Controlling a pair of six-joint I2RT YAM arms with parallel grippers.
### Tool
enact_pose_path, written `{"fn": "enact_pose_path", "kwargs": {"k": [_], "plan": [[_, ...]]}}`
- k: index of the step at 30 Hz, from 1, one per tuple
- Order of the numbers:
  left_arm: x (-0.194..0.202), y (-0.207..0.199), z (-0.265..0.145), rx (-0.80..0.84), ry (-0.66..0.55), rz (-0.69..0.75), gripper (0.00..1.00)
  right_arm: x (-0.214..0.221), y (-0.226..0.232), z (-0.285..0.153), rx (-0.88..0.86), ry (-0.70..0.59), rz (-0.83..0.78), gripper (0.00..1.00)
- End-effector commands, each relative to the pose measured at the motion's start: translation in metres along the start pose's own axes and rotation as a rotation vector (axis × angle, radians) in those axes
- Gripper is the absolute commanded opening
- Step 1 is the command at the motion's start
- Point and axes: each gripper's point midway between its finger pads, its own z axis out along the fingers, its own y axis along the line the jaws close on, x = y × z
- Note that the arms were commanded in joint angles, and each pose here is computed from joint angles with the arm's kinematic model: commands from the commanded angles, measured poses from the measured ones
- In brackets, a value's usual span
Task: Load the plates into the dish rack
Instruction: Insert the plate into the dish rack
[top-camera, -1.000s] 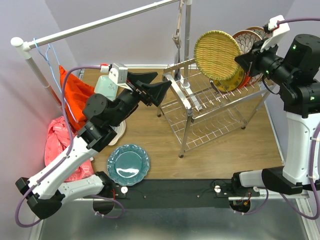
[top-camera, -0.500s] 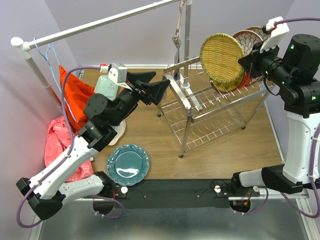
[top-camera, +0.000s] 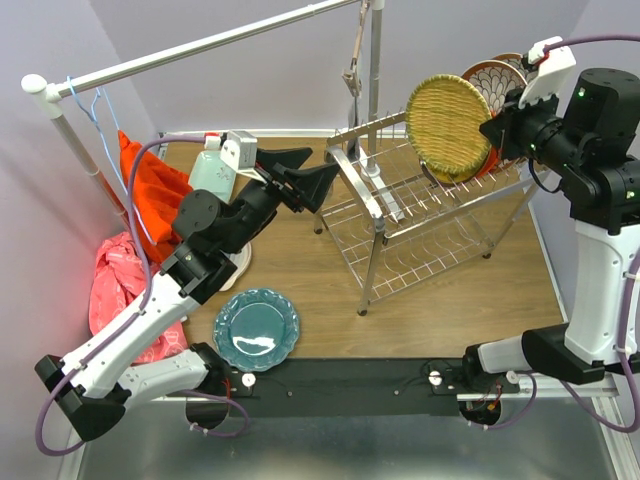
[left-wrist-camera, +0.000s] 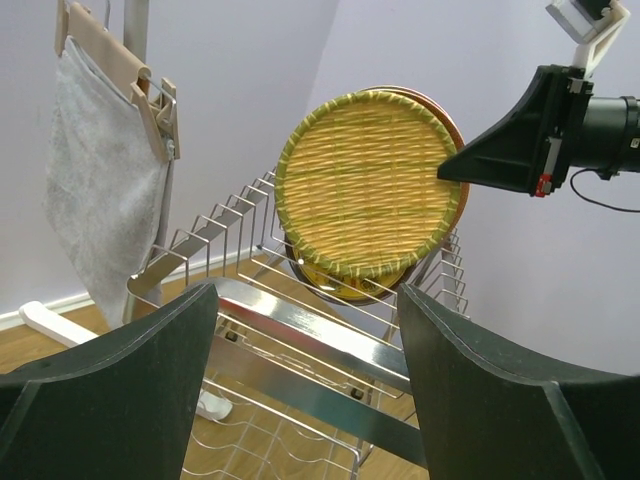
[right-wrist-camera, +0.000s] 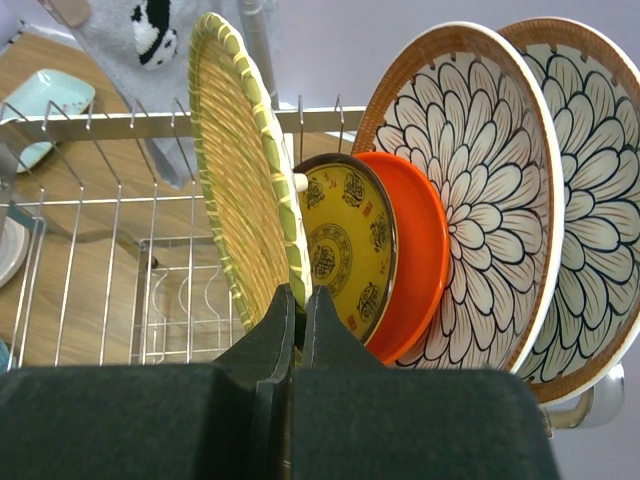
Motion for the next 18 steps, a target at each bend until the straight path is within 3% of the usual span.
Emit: {"fn": "enact_pose_path", "kwargs": {"k": [1, 18], "plan": [[-0.017, -0.001, -0.005, 0.002, -0.056, -0.003, 0.81, -0.008, -0.008, -0.004, 0.054, -0.016, -0.025, 0.01], [-0.012, 0.006, -0.009, -0.01, -0.067, -0.007, 0.81, 0.008, 0.0, 0.006, 0.1, 0.072, -0.038, 0.01]]}}
